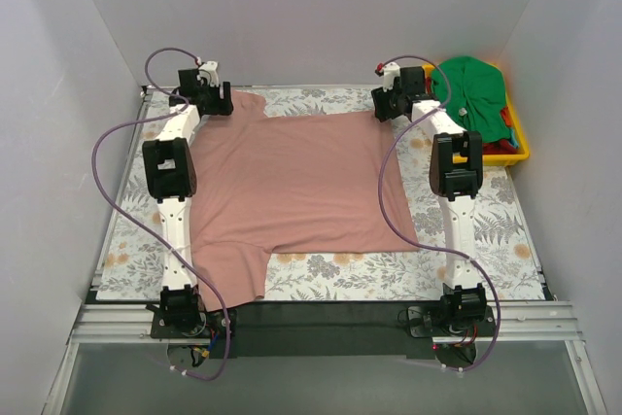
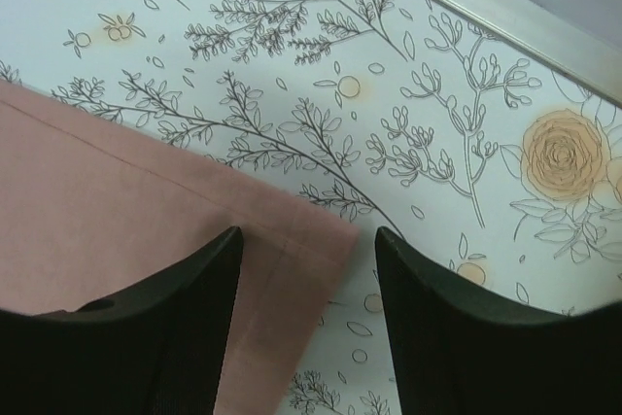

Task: Fold and stack the t-shirts
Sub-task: Fold the tshirt

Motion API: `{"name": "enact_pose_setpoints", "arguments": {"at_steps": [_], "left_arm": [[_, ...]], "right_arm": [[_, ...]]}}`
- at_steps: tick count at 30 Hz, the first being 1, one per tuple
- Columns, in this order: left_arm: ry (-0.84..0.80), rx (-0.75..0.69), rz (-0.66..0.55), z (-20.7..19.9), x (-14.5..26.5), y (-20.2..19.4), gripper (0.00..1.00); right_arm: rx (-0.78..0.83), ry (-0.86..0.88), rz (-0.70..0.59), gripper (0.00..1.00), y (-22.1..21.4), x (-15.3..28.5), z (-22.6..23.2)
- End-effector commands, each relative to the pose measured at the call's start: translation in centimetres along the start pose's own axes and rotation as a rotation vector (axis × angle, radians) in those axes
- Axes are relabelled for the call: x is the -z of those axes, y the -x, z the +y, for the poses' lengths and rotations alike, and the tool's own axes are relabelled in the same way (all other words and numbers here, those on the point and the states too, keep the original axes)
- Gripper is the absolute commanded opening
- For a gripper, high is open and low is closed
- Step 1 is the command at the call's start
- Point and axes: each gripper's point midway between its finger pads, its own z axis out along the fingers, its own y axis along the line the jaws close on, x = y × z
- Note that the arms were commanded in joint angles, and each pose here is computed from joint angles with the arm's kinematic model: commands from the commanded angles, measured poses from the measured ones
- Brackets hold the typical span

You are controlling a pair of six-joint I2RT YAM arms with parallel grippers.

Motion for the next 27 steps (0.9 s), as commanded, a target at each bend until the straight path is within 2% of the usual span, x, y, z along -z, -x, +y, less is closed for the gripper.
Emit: {"name": "enact_pose_setpoints", "arguments": {"at_steps": [1, 6, 9, 14, 15, 17, 19, 22, 27], "left_arm": [[0.059, -0.096, -0.077, 0.3, -0.3, 2.9, 0.70], [0.065, -0.116, -0.100, 0.1, -1.3, 2.8, 0.71], [0.076, -0.116, -0.119, 0.4, -1.8, 2.9, 0.71], [0.056, -0.103, -0.139, 0.3, -2.8, 2.6, 0.71], [0.044, -0.106, -0.141, 0.0, -3.0, 2.6, 0.68], [0.042, -0.103, -0.142, 0.1, -3.3, 2.4, 0.64], [0.039, -0.100, -0.146, 0.0, -3.4, 2.3, 0.49], [0.038, -0.091, -0.158, 0.0, -3.4, 2.6, 0.33], [0.041, -0.115, -0.217, -0.3, -2.0, 5.4, 0.18]], "right_arm": [[0.037, 0.009, -0.047, 0.64, 1.1, -0.4, 0.1], [0.044, 0.032, -0.053, 0.64, 0.9, -0.8, 0.4], [0.041, 0.032, -0.053, 0.59, 0.9, -0.9, 0.4], [0.057, 0.059, -0.058, 0.37, 0.9, -0.7, 0.8], [0.065, 0.066, -0.061, 0.34, 1.0, -0.7, 0.9], [0.080, 0.111, -0.065, 0.17, 0.8, -0.6, 1.7], [0.090, 0.122, -0.068, 0.02, 0.9, -0.5, 1.9], [0.108, 0.122, -0.073, 0.01, 1.1, -0.3, 1.9], [0.127, 0.095, -0.108, 0.01, 3.0, 0.8, 1.0]]}}
